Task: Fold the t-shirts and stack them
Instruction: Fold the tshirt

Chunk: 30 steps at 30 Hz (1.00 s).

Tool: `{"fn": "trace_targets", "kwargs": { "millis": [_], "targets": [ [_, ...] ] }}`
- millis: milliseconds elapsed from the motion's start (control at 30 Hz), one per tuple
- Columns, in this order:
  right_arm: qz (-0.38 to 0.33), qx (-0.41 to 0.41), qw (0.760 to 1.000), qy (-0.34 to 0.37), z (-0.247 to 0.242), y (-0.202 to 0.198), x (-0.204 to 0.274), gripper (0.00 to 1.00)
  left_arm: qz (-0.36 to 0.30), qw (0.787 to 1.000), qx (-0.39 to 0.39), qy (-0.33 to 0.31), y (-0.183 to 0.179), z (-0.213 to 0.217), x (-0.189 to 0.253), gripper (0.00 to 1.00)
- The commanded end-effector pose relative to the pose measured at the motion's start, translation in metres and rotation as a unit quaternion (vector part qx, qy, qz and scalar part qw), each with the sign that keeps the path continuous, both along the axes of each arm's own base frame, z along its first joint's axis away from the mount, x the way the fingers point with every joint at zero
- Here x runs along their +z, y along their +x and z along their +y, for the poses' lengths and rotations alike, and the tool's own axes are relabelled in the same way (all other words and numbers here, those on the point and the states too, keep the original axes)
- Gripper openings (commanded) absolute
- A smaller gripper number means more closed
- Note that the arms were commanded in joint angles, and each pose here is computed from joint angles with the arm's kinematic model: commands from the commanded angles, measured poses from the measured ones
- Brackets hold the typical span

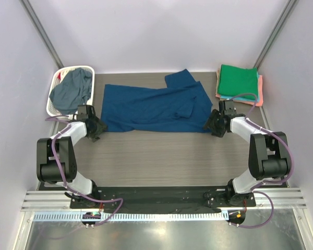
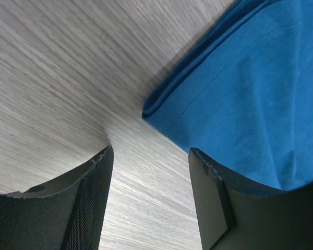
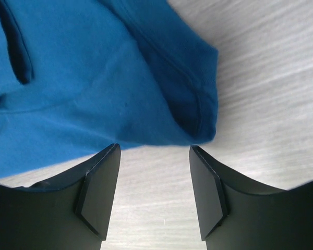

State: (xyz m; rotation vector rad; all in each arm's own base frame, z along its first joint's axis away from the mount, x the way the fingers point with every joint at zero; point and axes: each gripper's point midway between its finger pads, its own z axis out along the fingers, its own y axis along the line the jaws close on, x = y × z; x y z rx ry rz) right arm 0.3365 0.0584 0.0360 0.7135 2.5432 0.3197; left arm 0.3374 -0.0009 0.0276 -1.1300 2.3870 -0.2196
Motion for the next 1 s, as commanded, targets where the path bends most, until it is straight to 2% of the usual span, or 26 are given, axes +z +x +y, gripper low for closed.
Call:
{"fn": "trace_targets", "kwargs": {
  "millis": [0,167,267,433,467,500,533,567,600,700,733,767,833,900,933,967],
  "targets": [
    [-0.037,-0.014,0.999,0.010,-0.005,0.023,0.006,0.62,-0.020,1.000,0.012,-0.001,0.009,0.004,-0.004,0.61],
    [-0.028,-0.025,0.999,0.012,-0.014,0.026,-0.003,0.62,-0.022,1.000,0.016,-0.010,0.014,0.002,-0.010,0.61],
    [-0.025,-0.029,0.999,0.007,-0.017,0.025,-0.007,0.62,-0.016,1.000,0.019,-0.012,0.016,0.002,-0.017,0.56],
    [-0.022,-0.029,0.999,0.007,-0.017,0.023,-0.015,0.60,-0.013,1.000,0.022,-0.009,0.019,0.004,-0.025,0.41],
    [-0.023,-0.030,0.999,0.007,-0.017,0.024,-0.015,0.57,-0.015,1.000,0.022,-0.009,0.021,0.004,-0.025,0.37],
    [-0.025,-0.031,0.999,0.008,-0.017,0.025,-0.015,0.56,-0.014,1.000,0.022,-0.008,0.022,0.005,-0.026,0.26],
    [-0.025,-0.030,0.999,0.006,-0.018,0.024,-0.016,0.53,-0.014,1.000,0.020,-0.007,0.023,0.004,-0.027,0.19],
    [-0.028,-0.028,0.999,0.008,-0.016,0.025,-0.016,0.43,-0.018,1.000,0.017,-0.007,0.026,0.004,-0.027,0.13],
    [-0.033,-0.026,0.999,0.010,-0.016,0.027,-0.015,0.37,-0.020,1.000,0.015,-0.007,0.027,0.004,-0.027,0.02],
    [-0.041,-0.017,0.999,0.018,-0.012,0.029,-0.013,0.16,-0.025,1.000,0.012,-0.002,0.032,0.006,-0.024,0.00],
    [-0.045,-0.016,0.999,0.019,-0.011,0.031,-0.012,0.05,-0.031,0.999,0.012,-0.003,0.035,0.005,-0.020,0.00],
    [-0.048,-0.017,0.998,0.020,-0.012,0.034,-0.009,0.01,-0.039,0.999,0.013,-0.005,0.039,0.005,-0.014,0.00],
    [-0.065,-0.040,0.997,0.025,-0.023,0.051,0.007,0.01,-0.053,0.998,0.017,-0.015,0.048,0.003,-0.002,0.00],
    [-0.037,-0.028,0.997,0.058,-0.014,0.057,0.015,0.01,-0.081,0.996,0.010,-0.037,0.073,-0.003,0.033,0.00],
    [-0.080,-0.016,0.995,0.061,-0.014,0.092,0.059,0.01,-0.090,0.995,0.003,-0.044,0.083,-0.006,0.051,0.00],
    [-0.095,-0.014,0.994,0.058,-0.014,0.102,0.079,0.01,-0.110,0.993,-0.005,-0.043,0.093,-0.007,0.085,0.00]
  ]
}}
